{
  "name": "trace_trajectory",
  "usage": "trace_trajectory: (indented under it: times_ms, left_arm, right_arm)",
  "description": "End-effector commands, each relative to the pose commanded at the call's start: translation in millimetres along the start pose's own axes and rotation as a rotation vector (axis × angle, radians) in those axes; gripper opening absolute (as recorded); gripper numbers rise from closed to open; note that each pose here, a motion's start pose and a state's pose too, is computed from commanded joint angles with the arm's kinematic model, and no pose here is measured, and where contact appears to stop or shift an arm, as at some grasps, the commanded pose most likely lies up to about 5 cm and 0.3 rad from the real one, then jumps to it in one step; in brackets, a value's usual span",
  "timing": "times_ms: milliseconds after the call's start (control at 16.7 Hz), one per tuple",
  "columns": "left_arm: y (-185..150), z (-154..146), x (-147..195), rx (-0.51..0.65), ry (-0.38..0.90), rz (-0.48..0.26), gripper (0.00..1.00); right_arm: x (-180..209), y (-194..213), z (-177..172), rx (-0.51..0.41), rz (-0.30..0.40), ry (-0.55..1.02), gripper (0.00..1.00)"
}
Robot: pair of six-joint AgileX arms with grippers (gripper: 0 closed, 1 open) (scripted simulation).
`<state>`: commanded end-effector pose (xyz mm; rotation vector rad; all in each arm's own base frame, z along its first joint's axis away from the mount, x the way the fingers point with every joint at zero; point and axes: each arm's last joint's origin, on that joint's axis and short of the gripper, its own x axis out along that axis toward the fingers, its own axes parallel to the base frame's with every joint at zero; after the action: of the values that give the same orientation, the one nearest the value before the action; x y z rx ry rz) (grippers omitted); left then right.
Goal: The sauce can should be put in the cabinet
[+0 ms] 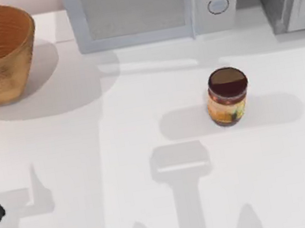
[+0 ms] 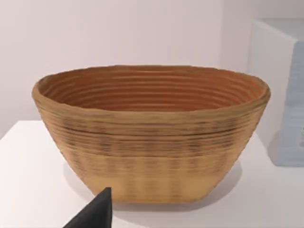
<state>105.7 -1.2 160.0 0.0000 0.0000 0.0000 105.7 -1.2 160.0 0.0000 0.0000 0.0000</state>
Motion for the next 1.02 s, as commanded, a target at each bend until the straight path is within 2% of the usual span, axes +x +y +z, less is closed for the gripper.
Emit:
trace_trajectory:
  times_ms: [120,240,420,660,1020]
  left_arm:
    - [0.0,0.0,0.0,0.000,0.000,0.000,1.00]
    - [0.0,0.0,0.0,0.000,0.000,0.000,1.00]
    - [0.0,0.0,0.0,0.000,0.000,0.000,1.00]
    - [0.0,0.0,0.0,0.000,0.000,0.000,1.00]
    - [0.0,0.0,0.0,0.000,0.000,0.000,1.00]
  right_arm:
    - [0.0,0.0,0.0,0.000,0.000,0.000,1.00]
    - [0.6,1.3,2.5,-0.014,0.028,0.015,1.00]
    - [4.3,5.9,11.7,-0.071,0.132,0.079,1.00]
    - [19.3,14.6,30.9,-0.189,0.357,0.214,1.00]
    - [78.0,29.1,53.5,-0.336,0.815,0.392,1.00]
